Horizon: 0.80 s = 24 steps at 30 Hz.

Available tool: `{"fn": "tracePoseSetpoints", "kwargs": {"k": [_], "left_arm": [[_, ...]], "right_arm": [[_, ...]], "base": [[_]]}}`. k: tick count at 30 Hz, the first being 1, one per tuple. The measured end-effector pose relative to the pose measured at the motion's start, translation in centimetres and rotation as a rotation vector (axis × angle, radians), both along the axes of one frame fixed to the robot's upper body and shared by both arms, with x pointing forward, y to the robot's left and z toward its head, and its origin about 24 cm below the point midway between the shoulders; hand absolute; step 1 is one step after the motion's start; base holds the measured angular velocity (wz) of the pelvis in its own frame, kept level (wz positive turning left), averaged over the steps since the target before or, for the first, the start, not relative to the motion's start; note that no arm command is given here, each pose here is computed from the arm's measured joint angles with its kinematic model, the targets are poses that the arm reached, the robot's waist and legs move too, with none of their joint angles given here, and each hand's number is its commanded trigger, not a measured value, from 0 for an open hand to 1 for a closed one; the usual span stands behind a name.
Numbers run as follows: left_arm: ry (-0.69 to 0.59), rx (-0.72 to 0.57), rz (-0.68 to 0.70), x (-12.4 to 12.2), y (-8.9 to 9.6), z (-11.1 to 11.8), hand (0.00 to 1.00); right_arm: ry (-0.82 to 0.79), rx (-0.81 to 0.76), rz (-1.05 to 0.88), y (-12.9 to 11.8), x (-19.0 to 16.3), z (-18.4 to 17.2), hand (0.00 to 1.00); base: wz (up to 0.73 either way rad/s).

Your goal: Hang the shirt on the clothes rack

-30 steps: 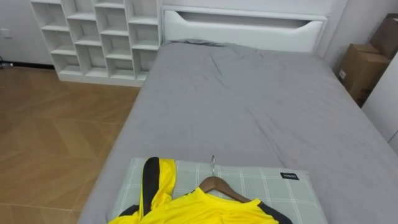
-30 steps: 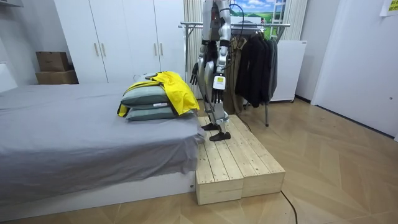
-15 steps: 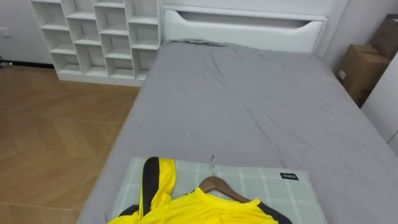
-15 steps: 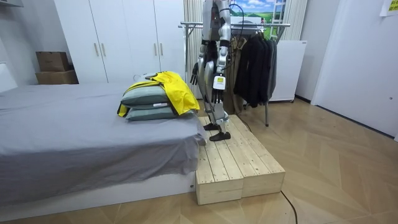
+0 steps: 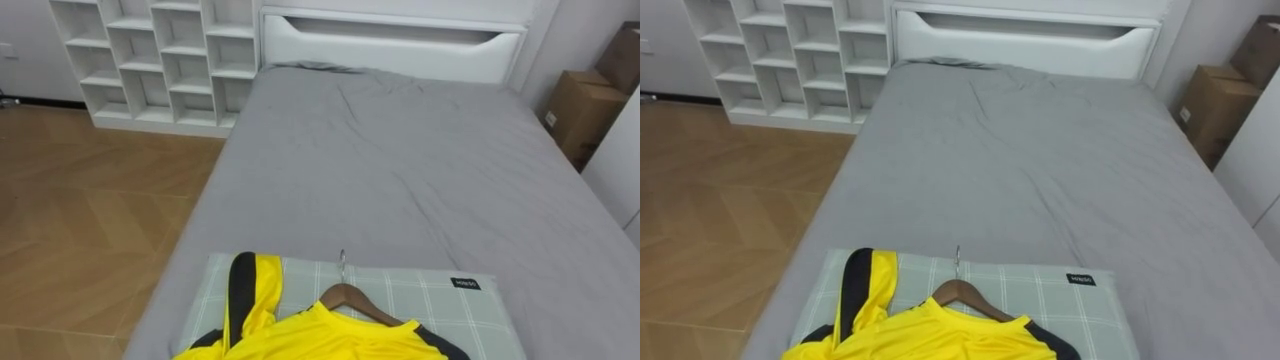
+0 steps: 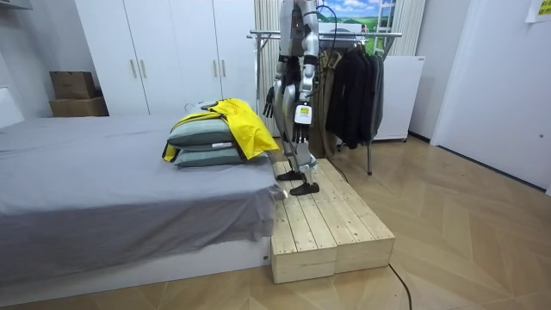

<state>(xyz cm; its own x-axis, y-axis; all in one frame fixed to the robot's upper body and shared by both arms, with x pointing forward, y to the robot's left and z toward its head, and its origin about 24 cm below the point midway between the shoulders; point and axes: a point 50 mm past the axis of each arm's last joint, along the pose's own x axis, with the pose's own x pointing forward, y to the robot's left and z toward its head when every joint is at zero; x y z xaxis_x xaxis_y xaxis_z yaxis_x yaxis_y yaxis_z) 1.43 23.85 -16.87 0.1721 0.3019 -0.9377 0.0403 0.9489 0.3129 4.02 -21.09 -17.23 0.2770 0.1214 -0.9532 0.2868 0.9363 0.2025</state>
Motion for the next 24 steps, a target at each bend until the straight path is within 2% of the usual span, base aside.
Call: {"fn": "tracePoseSetpoints", "kwargs": {"k": [5,11,13,17,24], "left_arm": [[-0.007,0.009,0.022,0.0,0.0,0.0,0.0],[-0.109,0.079,0.116,1.4,0.3,0.4,0.0],[-0.183,0.14,0.141,2.5,0.9,0.9,0.0],[-0.253,0.223,0.176,3.3,1.7,1.5,0.0],[-0.434,0.454,0.232,5.3,3.9,3.9,0.0]], "right_arm": [[0.004,-0.015,0.002,0.0,0.1,0.0,0.0],[0.011,-0.049,0.0,-0.2,0.2,0.0,0.0],[0.009,-0.052,0.001,-0.2,0.3,0.0,0.0],[0.009,-0.058,-0.002,-0.3,0.2,0.0,0.0],[0.008,-0.101,0.03,-1.5,0.1,0.2,0.0]], "base": [[0.0],[0.01],[0.06],[0.0],[0.03]]}}
